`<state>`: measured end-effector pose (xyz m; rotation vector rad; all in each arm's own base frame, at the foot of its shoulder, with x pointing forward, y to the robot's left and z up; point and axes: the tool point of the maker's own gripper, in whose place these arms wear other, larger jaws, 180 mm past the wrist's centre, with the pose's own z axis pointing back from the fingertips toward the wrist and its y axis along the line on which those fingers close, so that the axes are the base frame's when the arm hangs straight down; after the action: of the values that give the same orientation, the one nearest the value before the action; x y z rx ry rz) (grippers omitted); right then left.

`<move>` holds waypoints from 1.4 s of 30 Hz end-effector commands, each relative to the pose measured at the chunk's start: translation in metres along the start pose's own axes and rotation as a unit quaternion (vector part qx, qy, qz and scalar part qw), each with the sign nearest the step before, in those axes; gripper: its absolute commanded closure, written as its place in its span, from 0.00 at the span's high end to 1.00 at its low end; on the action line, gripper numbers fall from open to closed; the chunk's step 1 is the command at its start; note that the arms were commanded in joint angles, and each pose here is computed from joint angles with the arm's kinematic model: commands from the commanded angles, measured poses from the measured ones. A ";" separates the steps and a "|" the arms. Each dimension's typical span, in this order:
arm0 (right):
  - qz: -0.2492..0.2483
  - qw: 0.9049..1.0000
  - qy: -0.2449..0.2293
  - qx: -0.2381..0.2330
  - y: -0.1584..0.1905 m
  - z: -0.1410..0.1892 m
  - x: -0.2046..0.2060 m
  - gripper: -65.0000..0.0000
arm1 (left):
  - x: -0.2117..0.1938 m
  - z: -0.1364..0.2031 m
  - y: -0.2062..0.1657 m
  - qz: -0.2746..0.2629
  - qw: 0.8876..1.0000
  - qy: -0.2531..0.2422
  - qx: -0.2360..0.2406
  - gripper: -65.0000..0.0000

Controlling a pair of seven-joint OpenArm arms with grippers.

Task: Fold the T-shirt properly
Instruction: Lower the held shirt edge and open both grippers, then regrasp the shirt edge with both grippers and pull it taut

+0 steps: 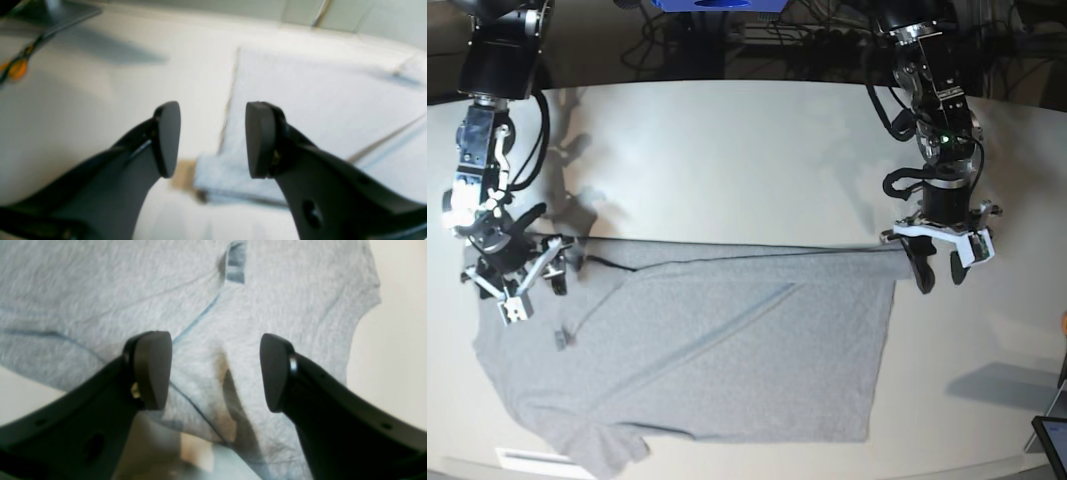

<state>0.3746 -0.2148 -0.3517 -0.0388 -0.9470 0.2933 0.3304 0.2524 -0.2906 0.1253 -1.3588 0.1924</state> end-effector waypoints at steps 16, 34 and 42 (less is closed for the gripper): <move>-0.009 1.000 0.015 -0.013 -0.016 -0.017 -0.015 0.62 | -0.028 -0.046 -0.014 -0.025 0.999 0.035 -0.014 0.46; -0.024 0.997 0.072 0.000 -0.007 -0.018 -0.064 0.62 | -0.109 -0.042 -0.023 -0.047 0.988 0.139 -0.043 0.46; -0.024 0.996 0.086 0.004 -0.002 -0.013 -0.080 0.62 | -0.123 -0.029 -0.021 -0.051 0.986 0.155 -0.044 0.46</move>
<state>0.3515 -0.2278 -0.4155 -0.0008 -0.8352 0.2238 0.3442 0.2303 -0.4085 0.0818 -1.0949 0.0756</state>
